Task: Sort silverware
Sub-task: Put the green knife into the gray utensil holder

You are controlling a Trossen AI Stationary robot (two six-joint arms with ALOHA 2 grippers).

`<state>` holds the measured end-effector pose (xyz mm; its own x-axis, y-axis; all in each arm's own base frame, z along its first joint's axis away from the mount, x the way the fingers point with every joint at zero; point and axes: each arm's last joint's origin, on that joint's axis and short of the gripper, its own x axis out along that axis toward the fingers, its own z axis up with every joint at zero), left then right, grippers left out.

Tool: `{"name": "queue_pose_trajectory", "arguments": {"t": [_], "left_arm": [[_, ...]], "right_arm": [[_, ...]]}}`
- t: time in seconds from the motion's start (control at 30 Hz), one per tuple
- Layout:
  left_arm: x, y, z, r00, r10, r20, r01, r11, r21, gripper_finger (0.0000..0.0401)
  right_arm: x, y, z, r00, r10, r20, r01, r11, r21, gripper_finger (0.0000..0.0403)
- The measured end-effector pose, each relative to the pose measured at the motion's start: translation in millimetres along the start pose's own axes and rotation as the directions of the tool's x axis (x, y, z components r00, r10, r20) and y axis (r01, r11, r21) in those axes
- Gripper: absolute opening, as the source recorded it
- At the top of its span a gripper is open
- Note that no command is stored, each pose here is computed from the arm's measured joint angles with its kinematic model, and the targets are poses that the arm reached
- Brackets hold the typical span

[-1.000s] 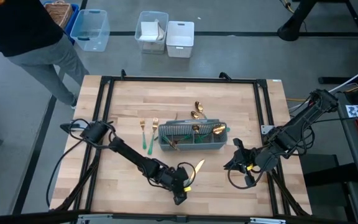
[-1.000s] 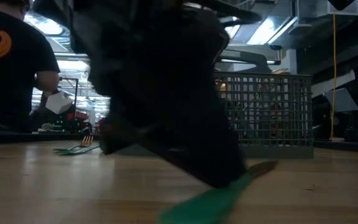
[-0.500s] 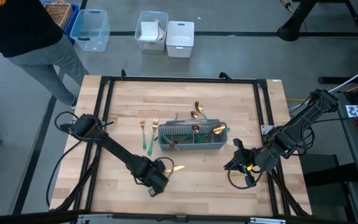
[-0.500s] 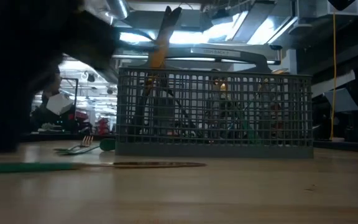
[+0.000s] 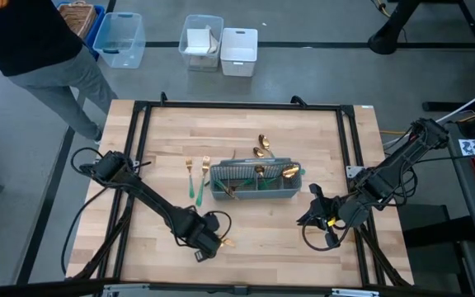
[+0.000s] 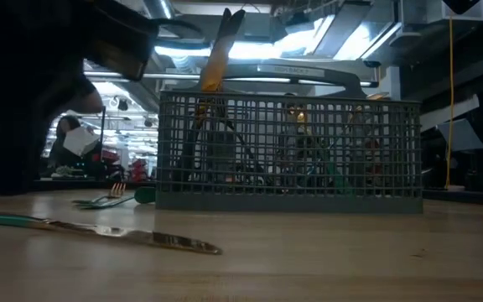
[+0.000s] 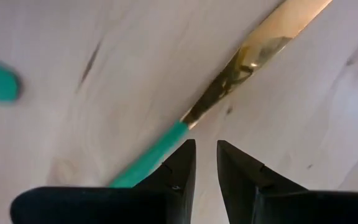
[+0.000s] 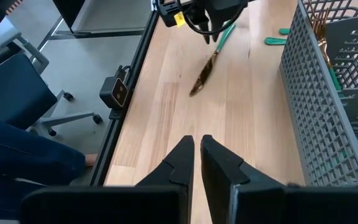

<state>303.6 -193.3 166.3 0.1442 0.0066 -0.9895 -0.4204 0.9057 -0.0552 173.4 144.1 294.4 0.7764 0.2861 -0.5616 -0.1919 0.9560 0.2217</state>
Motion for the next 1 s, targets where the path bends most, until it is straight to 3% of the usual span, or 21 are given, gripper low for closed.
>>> {"name": "queue_pose_trajectory", "arguments": {"t": [0.23,0.57,0.8,1.0], "left_arm": [[-0.2,-0.5,0.7,1.0,-0.001,0.012,-0.002,0.982,0.186,0.0065],[2.3,1.7,4.7,1.0,0.006,0.013,-0.01,0.942,0.335,0.0147],[4.9,2.6,6.9,1.0,0.019,0.023,-0.027,0.902,0.431,0.0153],[24.1,-2.8,8.7,1.0,0.023,0.02,-0.029,0.881,0.471,0.0147]], "right_arm": [[0.0,-0.1,0.0,1.0,0.0,0.0,0.0,1.0,0.0,0.0033],[0.0,0.1,0.1,1.0,0.001,0.001,-0.001,1.0,0.001,0.0033],[0.0,0.1,0.2,1.0,0.001,0.002,-0.001,1.0,0.001,0.0033],[0.0,0.1,0.3,1.0,0.001,0.003,-0.001,1.0,0.001,0.0033]]}}
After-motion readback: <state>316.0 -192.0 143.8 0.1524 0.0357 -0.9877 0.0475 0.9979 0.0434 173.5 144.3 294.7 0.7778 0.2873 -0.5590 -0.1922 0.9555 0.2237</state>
